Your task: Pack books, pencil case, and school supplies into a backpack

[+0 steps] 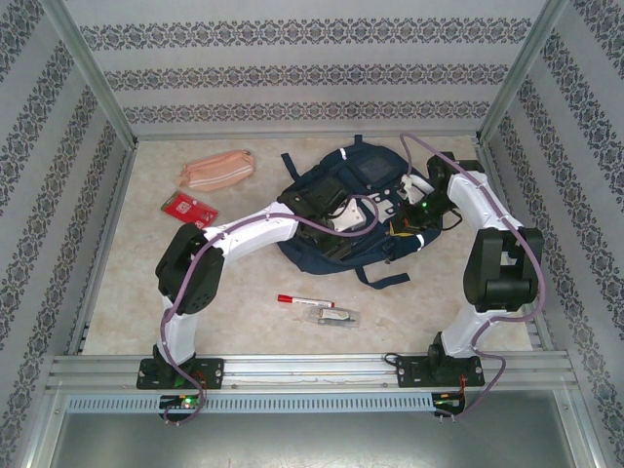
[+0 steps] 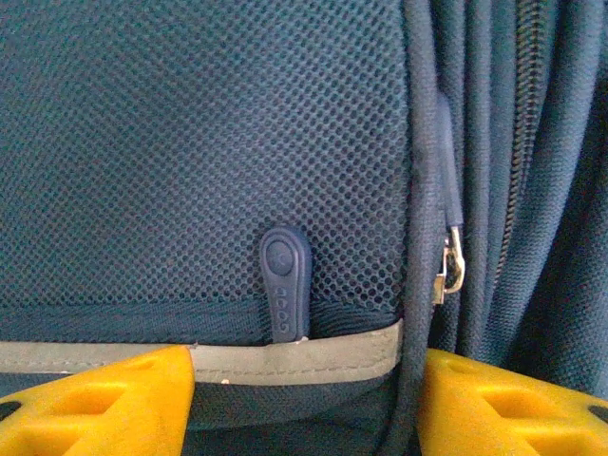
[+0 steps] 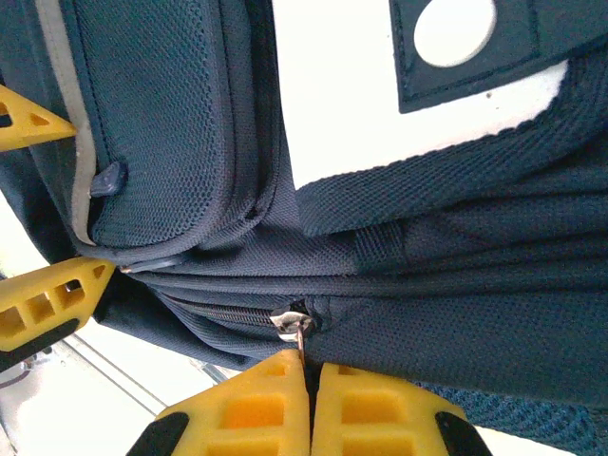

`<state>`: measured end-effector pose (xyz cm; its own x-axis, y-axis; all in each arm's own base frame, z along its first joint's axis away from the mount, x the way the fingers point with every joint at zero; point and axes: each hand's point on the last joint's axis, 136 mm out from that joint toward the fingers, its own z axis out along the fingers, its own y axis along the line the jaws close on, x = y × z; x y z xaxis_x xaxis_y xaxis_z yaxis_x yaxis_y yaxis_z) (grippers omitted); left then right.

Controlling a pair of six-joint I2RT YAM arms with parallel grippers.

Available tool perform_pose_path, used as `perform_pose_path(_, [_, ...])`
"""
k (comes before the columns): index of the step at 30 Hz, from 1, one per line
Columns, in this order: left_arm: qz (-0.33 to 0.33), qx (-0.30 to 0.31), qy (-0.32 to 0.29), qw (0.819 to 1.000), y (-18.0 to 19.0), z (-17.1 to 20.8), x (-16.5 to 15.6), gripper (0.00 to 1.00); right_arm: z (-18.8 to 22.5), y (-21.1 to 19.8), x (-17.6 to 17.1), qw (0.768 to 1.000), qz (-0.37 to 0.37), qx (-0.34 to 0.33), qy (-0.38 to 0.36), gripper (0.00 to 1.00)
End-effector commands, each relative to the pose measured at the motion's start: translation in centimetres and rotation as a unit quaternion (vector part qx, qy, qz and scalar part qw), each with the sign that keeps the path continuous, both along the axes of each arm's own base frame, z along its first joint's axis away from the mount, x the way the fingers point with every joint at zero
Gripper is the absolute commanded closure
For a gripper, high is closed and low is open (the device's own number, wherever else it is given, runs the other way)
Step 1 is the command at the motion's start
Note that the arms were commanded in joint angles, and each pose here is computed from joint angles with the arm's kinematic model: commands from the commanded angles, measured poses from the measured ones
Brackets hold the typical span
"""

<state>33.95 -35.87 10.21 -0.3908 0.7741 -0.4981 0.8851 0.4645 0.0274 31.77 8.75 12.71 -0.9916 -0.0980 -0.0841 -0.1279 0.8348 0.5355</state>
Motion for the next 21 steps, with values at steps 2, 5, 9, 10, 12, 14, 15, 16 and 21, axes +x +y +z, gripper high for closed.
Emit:
perform_pose_path(2, [-0.062,-0.025,-0.031,0.997,-1.3,1.2,-0.5,0.37,2.6,0.4,0.3,0.999,0.003,0.027,-0.036,1.00])
perform_pose_path(5, [-0.087,0.008,-0.061,0.994,-0.6,0.6,0.3,0.61,2.4,0.3,0.2,0.999,0.003,0.025,-0.036,0.99])
perform_pose_path(9, [-0.084,-0.002,-0.091,0.992,-0.7,2.1,1.7,1.00,2.0,0.4,0.2,0.999,0.000,0.026,-0.029,0.90])
perform_pose_path(10, [-0.085,-0.011,-0.097,0.992,-1.0,2.7,1.8,1.00,1.8,0.4,0.0,0.999,-0.002,0.026,-0.030,0.87])
perform_pose_path(12, [-0.093,-0.027,-0.103,0.990,-1.3,3.9,1.6,1.00,1.4,0.3,-0.2,0.999,-0.008,0.026,-0.033,0.78])
perform_pose_path(14, [-0.085,-0.037,-0.108,0.990,-1.4,5.0,1.8,1.00,1.2,0.3,-0.2,0.999,-0.015,0.033,-0.030,0.75])
perform_pose_path(15, [-0.082,-0.044,-0.109,0.990,-1.4,5.4,1.9,1.00,1.1,0.3,-0.2,0.999,-0.018,0.037,-0.025,0.75])
perform_pose_path(16, [-0.075,-0.053,-0.106,0.990,-1.3,5.7,2.1,1.00,1.0,0.3,-0.3,0.999,-0.021,0.041,-0.021,0.74])
perform_pose_path(21, [-0.051,-0.079,-0.091,0.991,-1.2,6.7,3.1,1.00,-0.1,0.3,-1.0,0.999,-0.023,0.039,-0.008,0.75])
